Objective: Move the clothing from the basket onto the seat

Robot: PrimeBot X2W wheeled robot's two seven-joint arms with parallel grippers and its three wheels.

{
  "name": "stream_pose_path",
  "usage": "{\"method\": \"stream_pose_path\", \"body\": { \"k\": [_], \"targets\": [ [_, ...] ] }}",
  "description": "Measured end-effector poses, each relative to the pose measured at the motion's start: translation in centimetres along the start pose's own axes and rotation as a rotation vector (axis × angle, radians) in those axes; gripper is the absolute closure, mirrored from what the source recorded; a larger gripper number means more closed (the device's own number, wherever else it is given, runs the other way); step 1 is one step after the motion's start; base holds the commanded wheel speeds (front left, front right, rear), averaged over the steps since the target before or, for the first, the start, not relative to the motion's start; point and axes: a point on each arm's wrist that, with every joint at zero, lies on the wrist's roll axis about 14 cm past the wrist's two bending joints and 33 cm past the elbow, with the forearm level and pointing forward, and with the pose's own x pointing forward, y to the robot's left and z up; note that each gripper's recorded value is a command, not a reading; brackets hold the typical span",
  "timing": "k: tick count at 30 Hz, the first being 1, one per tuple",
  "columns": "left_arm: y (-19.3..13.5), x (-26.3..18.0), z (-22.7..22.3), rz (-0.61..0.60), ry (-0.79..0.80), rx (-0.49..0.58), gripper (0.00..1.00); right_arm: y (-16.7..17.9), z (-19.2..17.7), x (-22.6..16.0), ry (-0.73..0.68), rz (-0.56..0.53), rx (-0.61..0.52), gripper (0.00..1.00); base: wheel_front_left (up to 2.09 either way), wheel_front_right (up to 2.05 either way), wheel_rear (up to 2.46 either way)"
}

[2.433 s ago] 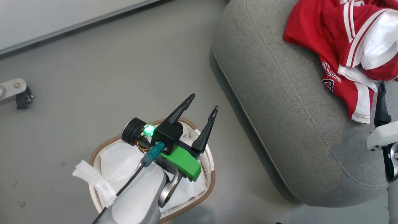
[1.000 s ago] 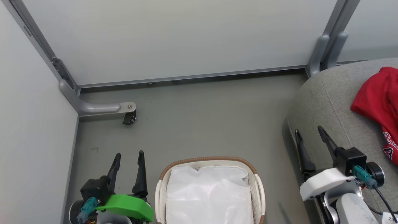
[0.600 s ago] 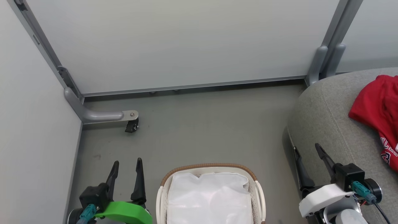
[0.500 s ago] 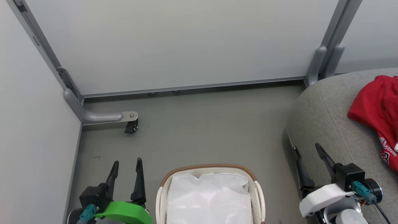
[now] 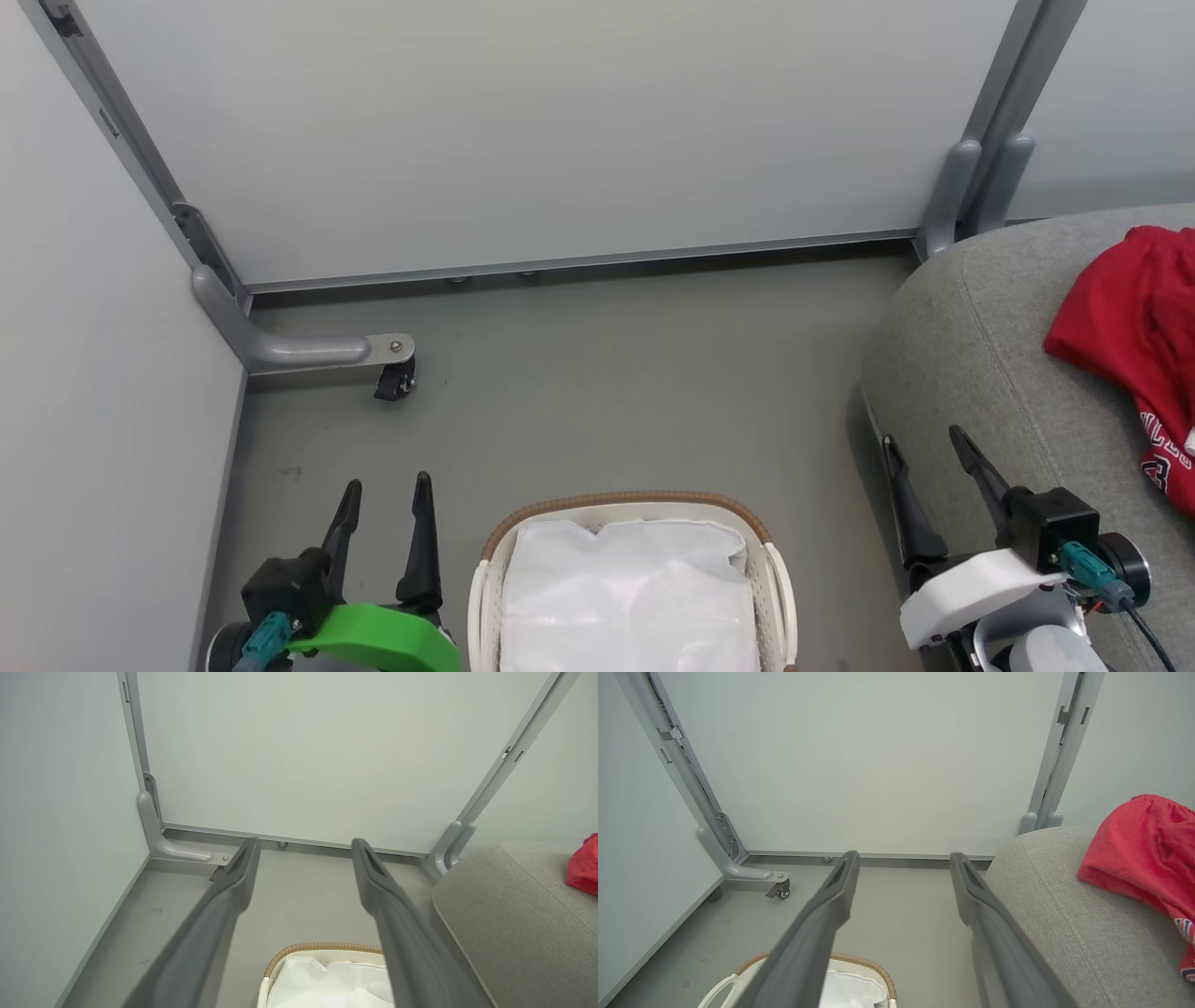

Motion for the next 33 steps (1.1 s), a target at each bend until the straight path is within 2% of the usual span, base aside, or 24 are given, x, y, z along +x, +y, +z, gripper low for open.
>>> {"method": "stream_pose_path", "body": {
  "k": [1,7,17,33],
  "targets": [
    [0.0,0.0,0.0,0.0,0.001,-0.001,1.0,0.0,-0.1,0.0,0.002,0.0,0.001,1.0,0.0,0.0,0.0],
    [0.5,-0.5,-1.4,0.019,0.049,-0.019,1.0,-0.1,-2.1,-0.8,0.071,-0.017,0.039,1.0,0.0,0.0,0.0],
    [1.9,-0.3,-1.4,0.082,0.066,-0.205,1.0,-1.4,-2.3,-1.0,0.082,-0.093,0.244,1.0,0.0,0.0,0.0],
    [3.1,0.1,-0.9,0.129,0.064,-0.439,1.0,-2.7,-2.2,-1.2,0.079,-0.163,0.506,1.0,0.0,0.0,0.0]
  ]
}}
